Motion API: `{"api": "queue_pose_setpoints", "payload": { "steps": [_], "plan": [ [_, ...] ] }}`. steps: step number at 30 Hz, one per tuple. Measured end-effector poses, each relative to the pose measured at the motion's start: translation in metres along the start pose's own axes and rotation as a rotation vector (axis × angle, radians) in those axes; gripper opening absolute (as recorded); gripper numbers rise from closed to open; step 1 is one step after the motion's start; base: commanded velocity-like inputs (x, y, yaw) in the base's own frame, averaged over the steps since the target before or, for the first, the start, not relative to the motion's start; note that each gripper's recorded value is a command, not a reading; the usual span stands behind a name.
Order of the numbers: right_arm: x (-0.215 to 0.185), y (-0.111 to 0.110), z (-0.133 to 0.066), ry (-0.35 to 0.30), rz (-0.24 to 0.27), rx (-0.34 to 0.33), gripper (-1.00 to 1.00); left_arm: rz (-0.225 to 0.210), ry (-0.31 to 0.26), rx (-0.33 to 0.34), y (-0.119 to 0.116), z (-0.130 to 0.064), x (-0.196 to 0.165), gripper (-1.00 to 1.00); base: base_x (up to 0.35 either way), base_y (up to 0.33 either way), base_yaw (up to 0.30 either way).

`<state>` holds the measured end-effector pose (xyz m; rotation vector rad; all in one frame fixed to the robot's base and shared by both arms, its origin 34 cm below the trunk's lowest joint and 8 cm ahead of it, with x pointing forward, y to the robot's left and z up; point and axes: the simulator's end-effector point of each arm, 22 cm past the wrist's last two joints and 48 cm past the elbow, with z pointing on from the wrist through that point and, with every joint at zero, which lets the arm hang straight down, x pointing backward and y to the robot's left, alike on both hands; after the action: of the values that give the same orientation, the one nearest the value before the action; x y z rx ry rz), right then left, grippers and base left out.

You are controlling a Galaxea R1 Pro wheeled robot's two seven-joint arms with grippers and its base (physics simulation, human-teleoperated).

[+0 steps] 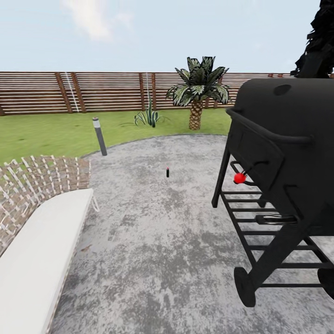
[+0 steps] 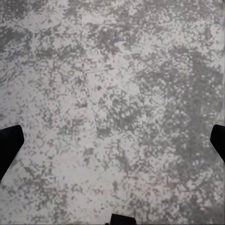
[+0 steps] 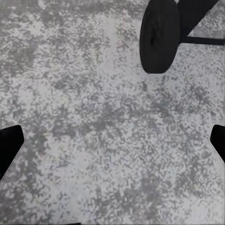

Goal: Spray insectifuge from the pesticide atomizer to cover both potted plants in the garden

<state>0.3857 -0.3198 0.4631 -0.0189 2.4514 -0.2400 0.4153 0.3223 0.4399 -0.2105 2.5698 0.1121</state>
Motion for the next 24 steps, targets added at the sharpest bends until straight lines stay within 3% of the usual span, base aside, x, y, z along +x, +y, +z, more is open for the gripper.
{"api": "queue_pose_setpoints", "payload": {
  "steps": [24],
  "plan": [
    [0.0,0.0003,0.0,0.0,0.0,0.0,1.0,0.001,0.0,0.001,-0.0002,0.0,0.0,1.0,0.338,0.0,0.0]
  ]
}}
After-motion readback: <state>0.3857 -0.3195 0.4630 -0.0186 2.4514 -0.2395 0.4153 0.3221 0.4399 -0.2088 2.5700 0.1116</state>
